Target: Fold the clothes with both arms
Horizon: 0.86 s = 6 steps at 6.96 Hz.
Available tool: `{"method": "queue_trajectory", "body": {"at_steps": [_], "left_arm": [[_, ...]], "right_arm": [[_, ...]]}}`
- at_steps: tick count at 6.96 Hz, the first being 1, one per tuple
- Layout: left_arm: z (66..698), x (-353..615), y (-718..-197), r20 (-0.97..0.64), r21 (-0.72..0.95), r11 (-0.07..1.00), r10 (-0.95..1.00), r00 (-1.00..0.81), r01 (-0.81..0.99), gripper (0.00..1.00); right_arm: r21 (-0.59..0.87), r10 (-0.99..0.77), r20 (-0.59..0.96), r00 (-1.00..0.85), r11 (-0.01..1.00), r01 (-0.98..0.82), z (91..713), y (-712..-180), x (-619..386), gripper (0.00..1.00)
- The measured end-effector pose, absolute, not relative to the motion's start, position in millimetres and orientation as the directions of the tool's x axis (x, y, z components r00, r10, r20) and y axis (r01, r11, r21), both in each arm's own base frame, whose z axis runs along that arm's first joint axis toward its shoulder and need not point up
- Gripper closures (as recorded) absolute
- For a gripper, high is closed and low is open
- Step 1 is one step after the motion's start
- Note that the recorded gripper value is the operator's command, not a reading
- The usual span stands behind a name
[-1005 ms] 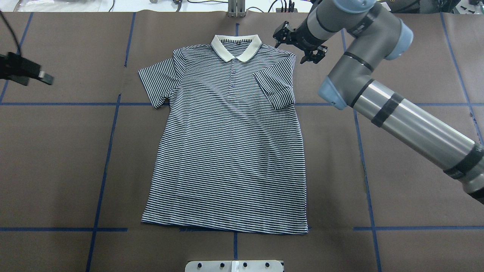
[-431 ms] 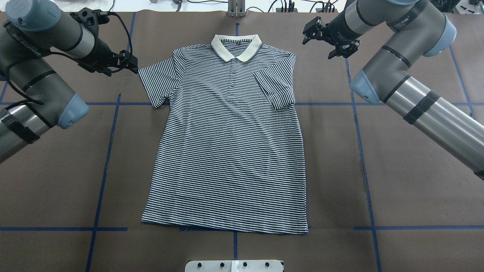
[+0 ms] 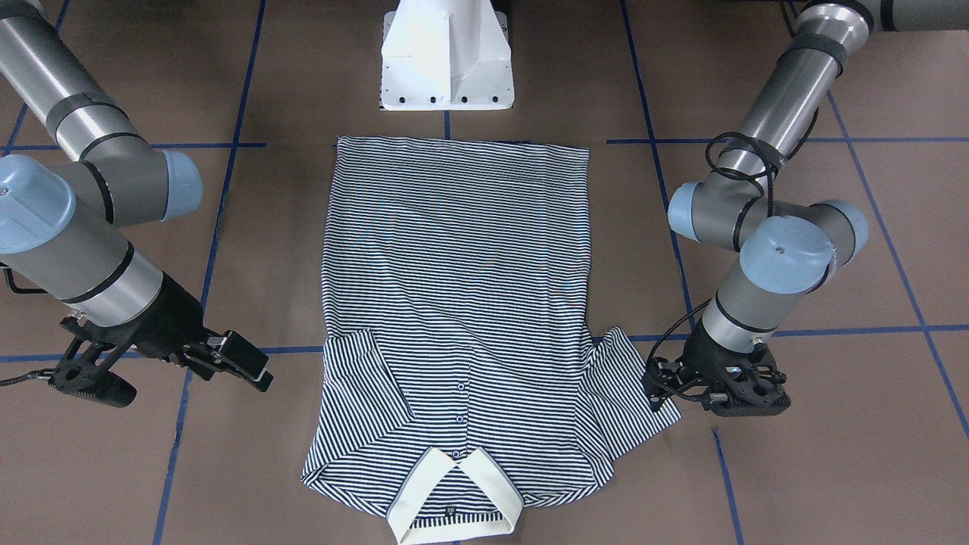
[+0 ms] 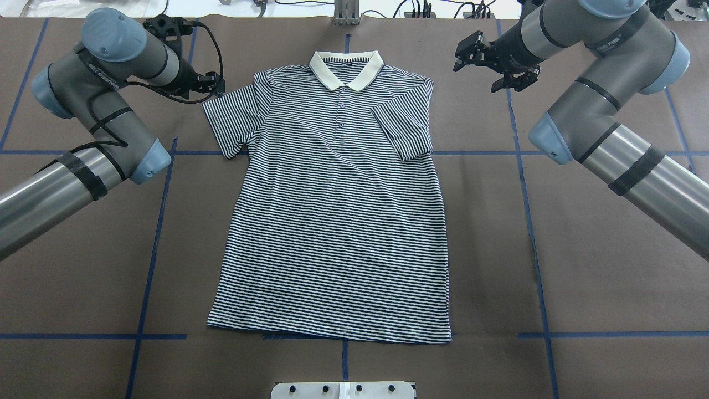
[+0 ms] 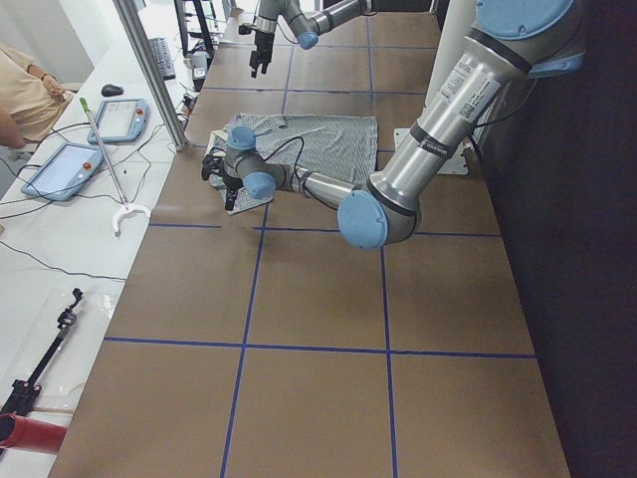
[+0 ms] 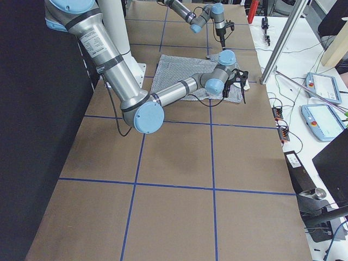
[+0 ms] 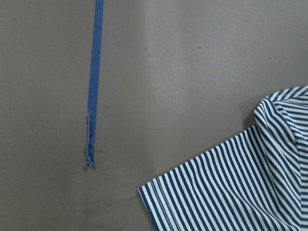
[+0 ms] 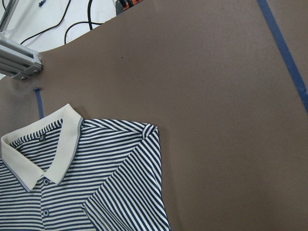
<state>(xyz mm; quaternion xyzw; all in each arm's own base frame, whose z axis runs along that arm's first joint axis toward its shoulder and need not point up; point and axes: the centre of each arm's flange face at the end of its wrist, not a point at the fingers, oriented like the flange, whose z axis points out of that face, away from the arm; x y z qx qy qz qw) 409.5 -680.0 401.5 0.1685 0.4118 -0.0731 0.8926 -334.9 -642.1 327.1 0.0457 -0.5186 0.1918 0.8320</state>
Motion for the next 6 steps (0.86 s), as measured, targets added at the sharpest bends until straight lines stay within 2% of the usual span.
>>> {"method": "queue_trajectory", "body": {"at_steps": [2, 4, 5, 6], "left_arm": [[412, 426, -681, -0.743, 0.26, 0.926, 0.011, 0.669, 0.274, 0.41], [421, 432, -681, -0.737, 0.264, 0.925, 0.011, 0.675, 0.273, 0.44], [423, 433, -680, -0.736, 0.264, 0.926, 0.011, 0.677, 0.271, 0.52], [424, 434, -679, -0.735, 0.264, 0.926, 0.012, 0.678, 0.27, 0.69]], "right_arm": [[-0.124, 0.274, 0.879, 0.391, 0.922, -0.367, 332, -639, -334, 0.0], [-0.126, 0.276, 0.877, 0.394, 0.922, -0.366, 335, -638, -335, 0.0], [-0.126, 0.276, 0.876, 0.395, 0.922, -0.366, 335, -638, -335, 0.0], [-0.126, 0.275, 0.877, 0.394, 0.922, -0.365, 334, -638, -335, 0.0]]}}
